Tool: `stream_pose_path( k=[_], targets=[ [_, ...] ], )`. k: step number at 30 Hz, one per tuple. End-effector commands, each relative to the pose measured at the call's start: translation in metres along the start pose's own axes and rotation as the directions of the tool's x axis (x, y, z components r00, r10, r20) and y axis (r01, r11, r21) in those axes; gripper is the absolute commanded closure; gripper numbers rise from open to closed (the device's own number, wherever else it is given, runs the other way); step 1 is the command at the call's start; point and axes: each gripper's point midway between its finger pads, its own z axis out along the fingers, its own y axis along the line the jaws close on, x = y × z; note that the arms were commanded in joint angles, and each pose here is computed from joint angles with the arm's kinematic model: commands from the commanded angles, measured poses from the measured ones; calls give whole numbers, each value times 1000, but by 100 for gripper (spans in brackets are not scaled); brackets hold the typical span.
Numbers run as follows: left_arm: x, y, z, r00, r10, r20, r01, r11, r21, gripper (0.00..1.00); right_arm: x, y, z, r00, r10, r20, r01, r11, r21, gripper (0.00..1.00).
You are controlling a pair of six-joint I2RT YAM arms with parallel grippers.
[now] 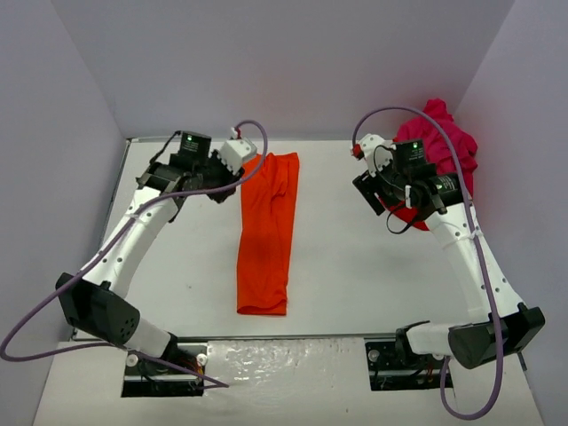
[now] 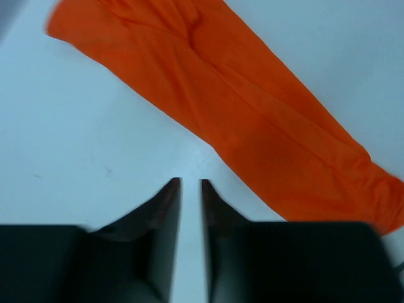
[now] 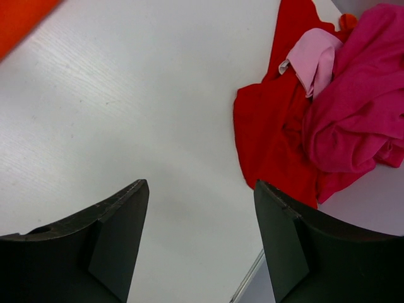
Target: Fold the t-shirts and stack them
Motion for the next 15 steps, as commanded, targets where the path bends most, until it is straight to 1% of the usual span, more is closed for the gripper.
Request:
stream_pose_path(
  k=[1,4,8,10,12,14,15],
  targets=[
    [45,-33,51,994,9,-113,8,989,150,100,-27,-10,-17,991,44,124,-46,999,15,35],
    [59,-40,72,987,7,-158,22,983,183,100,-22,-10,-20,989,60,132,-61,998,4,33],
    [81,-48,108,969,14,-246,48,969,243,100,-17,-11,-23,986,78,145,-77,997,-10,31],
    [79,-46,121,967,20,-256,48,965,259,100,-16,-11,-23,986,86,144,-85,996,-17,31],
    [91,-51,141,950,34,-310,63,953,298,100,-15,-12,-20,986,97,139,-94,995,-24,31],
    [95,-52,157,941,49,-335,67,943,327,100,-15,-13,-18,985,103,136,-101,995,-26,31],
    [87,-48,162,944,55,-326,56,945,323,100,-15,-13,-17,985,105,133,-103,994,-27,31]
  ],
)
